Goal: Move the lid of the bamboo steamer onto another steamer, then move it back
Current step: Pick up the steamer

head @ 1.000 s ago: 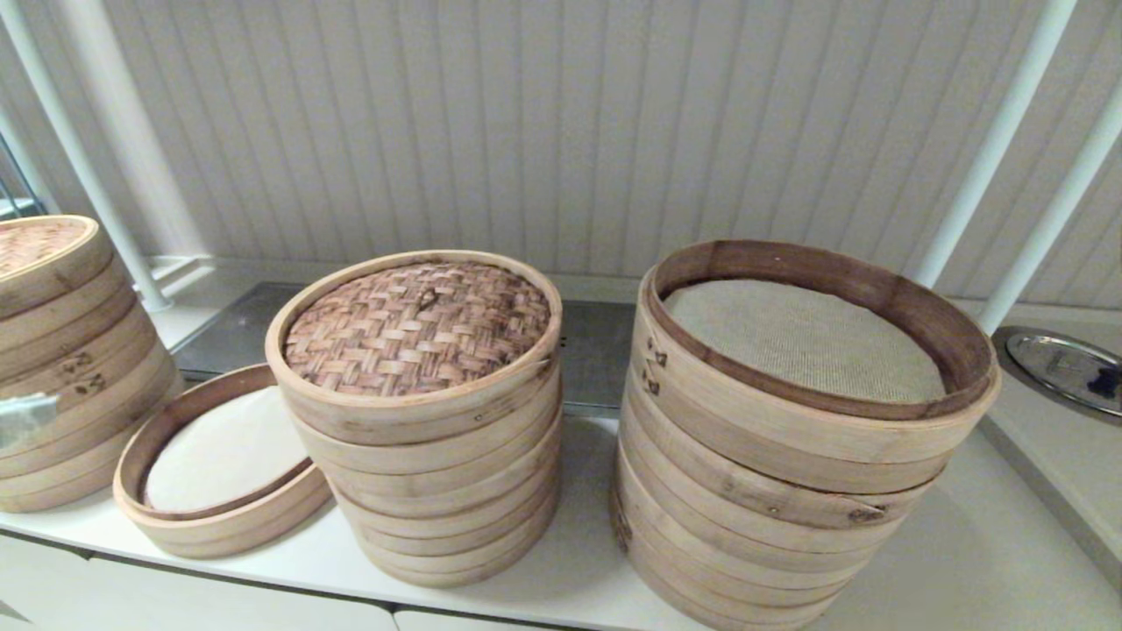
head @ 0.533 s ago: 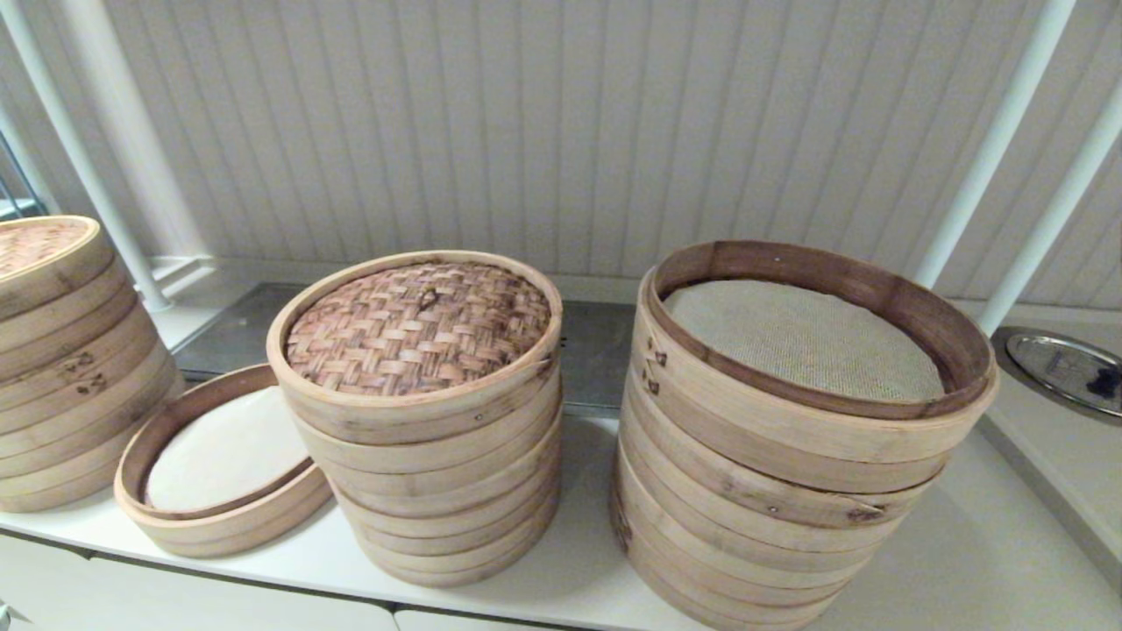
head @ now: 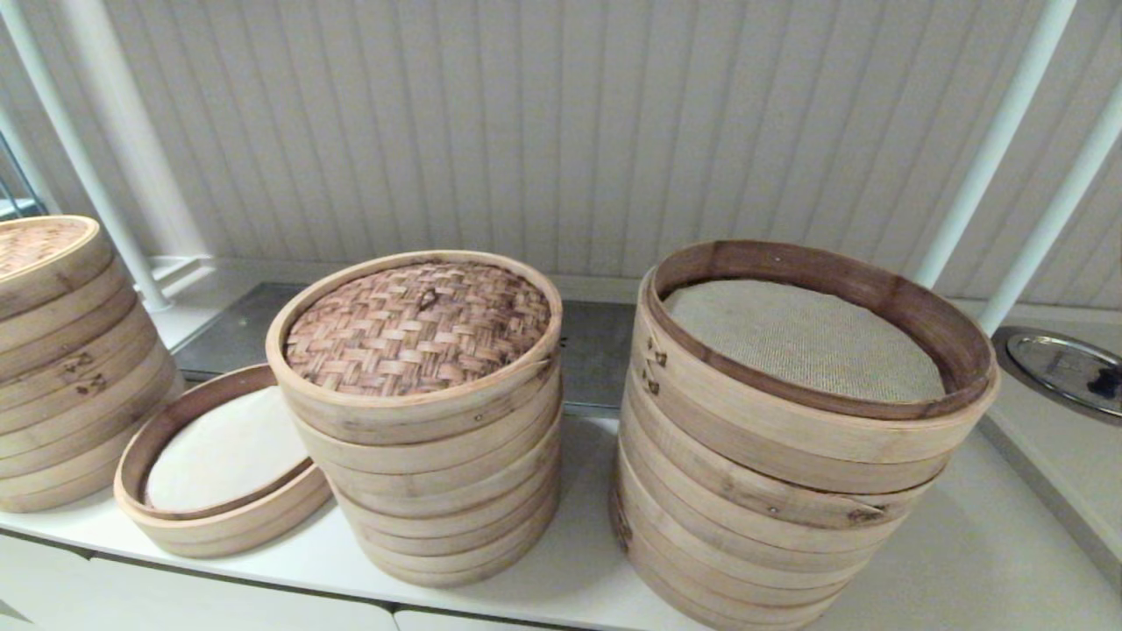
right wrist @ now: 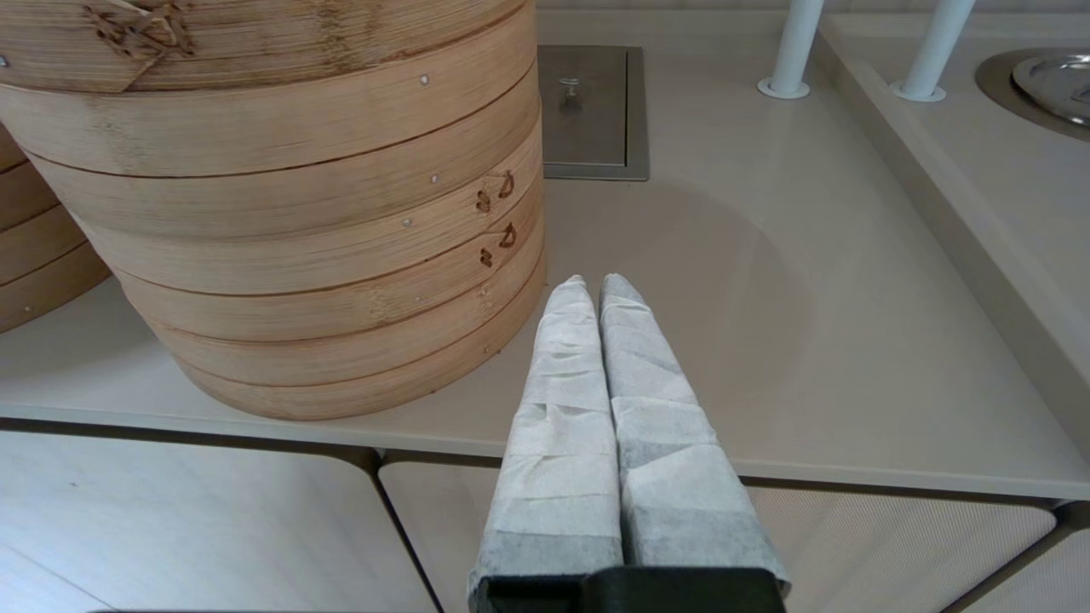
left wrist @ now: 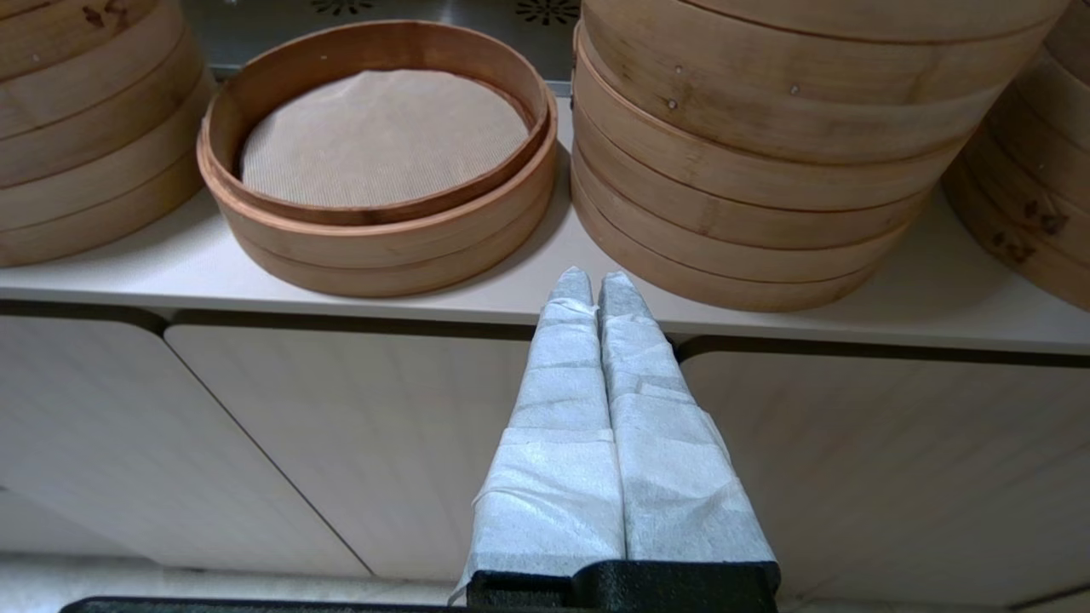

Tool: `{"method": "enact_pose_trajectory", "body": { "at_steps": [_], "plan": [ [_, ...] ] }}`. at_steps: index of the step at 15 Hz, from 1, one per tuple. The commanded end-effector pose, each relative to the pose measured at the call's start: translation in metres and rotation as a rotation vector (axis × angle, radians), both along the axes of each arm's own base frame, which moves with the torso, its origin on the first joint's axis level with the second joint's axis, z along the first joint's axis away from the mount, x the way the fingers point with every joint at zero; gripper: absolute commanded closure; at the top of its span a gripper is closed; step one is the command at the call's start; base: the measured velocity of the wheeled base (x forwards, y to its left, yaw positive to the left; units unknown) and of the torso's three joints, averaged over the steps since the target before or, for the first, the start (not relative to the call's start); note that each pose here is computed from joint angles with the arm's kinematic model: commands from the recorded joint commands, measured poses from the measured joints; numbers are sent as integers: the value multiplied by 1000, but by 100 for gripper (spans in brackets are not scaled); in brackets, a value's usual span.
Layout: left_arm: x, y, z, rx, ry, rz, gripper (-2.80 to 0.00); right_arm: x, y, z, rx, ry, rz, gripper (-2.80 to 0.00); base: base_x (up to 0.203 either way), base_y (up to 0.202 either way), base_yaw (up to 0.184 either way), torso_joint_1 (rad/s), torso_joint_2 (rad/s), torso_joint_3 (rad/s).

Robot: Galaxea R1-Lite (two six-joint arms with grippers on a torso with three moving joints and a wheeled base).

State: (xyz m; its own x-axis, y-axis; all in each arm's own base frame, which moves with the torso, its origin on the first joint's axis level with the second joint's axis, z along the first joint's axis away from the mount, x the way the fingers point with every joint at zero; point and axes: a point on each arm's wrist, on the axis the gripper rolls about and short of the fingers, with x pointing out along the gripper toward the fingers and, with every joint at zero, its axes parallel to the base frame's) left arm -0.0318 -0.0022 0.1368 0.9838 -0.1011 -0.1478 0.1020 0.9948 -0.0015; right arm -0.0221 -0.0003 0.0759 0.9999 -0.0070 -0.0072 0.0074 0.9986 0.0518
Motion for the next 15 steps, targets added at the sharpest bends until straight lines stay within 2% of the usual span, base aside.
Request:
{"method": "enact_pose_trajectory", "body": {
  "at_steps": [1,5,7,11,15],
  "plan": [
    [-7,0,-17,9,-51,-3,0,0,0,0,0,2,0,0,0,0,0,0,0,0],
    [-5,1,-43,72,-113,33,0,0,0,0,0,0,1,0,0,0,0,0,0,0],
    [2,1,-52,125,-128,44,0,0,0,-1,0,3,1,0,0,0,0,0,0,0],
    [8,1,-62,133,-157,52,0,0,0,0,0,2,1,0,0,0,0,0,0,0],
    [8,2,-62,102,-152,58,0,0,0,-1,0,3,0,0,0,0,0,0,0,0]
  ]
}}
